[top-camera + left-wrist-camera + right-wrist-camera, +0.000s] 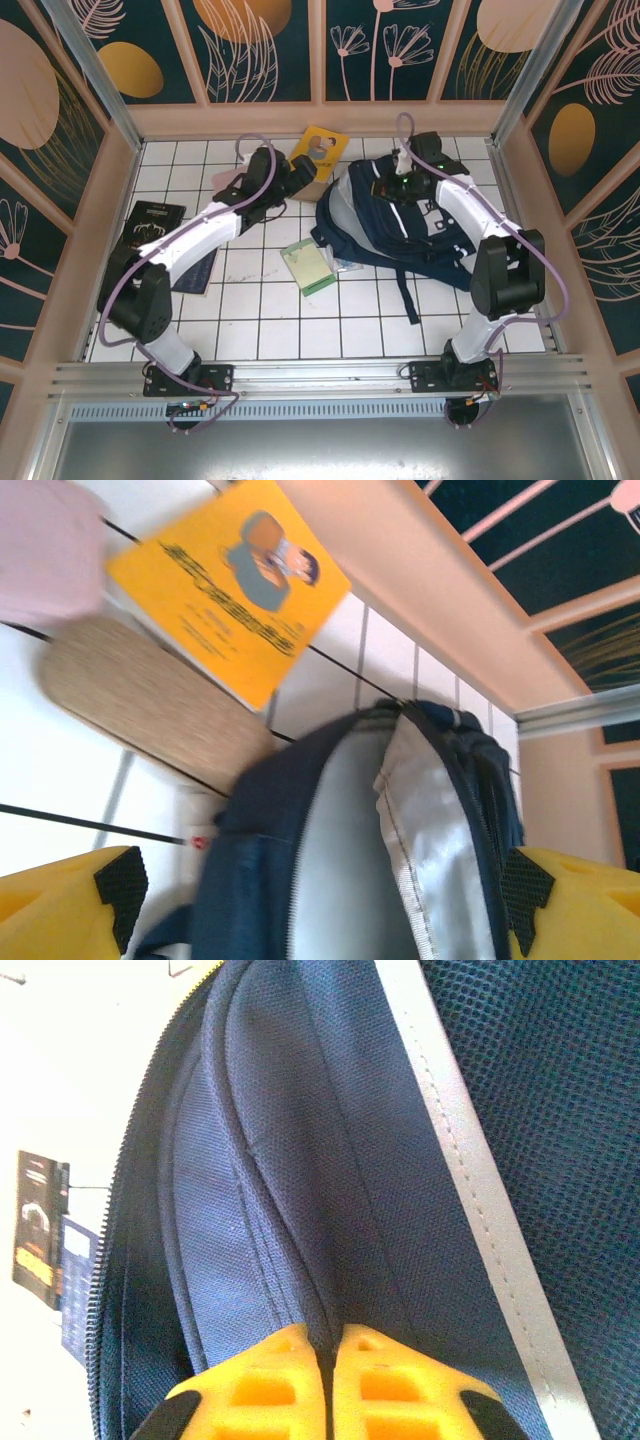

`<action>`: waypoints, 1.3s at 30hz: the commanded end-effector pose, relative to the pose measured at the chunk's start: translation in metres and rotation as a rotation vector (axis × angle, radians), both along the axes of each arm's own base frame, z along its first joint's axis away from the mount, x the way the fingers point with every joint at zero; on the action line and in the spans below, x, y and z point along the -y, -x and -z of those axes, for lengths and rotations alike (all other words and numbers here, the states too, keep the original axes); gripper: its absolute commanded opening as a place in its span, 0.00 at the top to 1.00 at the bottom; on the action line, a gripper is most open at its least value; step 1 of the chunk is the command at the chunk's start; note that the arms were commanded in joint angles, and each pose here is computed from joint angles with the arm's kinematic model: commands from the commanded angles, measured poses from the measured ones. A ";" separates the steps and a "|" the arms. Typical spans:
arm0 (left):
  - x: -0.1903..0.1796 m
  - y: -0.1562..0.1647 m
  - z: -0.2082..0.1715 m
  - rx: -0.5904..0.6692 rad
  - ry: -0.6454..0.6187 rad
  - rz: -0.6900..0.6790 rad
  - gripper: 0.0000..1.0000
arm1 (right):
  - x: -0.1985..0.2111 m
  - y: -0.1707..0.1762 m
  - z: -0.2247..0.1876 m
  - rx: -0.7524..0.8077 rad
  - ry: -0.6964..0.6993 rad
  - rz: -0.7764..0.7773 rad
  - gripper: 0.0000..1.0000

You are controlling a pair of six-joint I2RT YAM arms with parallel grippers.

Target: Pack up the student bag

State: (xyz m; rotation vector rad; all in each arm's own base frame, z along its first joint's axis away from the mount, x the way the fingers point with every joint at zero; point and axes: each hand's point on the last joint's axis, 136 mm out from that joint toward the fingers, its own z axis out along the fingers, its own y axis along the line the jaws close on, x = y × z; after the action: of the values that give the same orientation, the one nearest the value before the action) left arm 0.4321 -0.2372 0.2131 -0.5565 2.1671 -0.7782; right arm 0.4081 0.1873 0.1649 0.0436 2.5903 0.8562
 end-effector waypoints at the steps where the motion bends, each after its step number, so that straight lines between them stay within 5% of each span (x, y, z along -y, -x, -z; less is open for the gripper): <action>1: -0.054 0.012 0.019 -0.048 -0.195 -0.046 0.09 | -0.019 -0.002 0.001 0.049 0.024 -0.039 0.77; 9: -0.171 0.043 0.086 -0.250 -0.375 -0.176 0.23 | -0.049 -0.005 -0.024 0.142 0.049 -0.053 0.34; 16: -0.233 0.082 0.159 -0.469 -0.372 -0.297 0.44 | -0.092 -0.002 -0.052 0.221 -0.002 -0.106 0.24; 21: -0.231 0.099 0.191 -0.559 -0.318 -0.309 0.53 | -0.123 0.000 -0.056 0.237 -0.020 -0.163 0.24; 27: -0.178 0.095 0.211 -0.551 0.066 -0.260 0.61 | -0.143 -0.002 -0.052 0.229 -0.038 -0.185 0.24; 31: -0.148 0.072 0.189 -0.467 0.257 -0.269 0.61 | -0.153 -0.006 -0.054 0.234 -0.048 -0.202 0.24; 39: -0.106 0.036 0.144 -0.348 0.400 -0.274 0.59 | -0.175 -0.011 -0.026 0.179 -0.053 -0.231 0.29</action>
State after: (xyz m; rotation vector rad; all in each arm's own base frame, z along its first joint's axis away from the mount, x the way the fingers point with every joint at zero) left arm 0.3707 -0.1190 0.0396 -1.1898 2.3177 -0.8781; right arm 0.4173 0.3457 0.1953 -0.2939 2.4329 0.9158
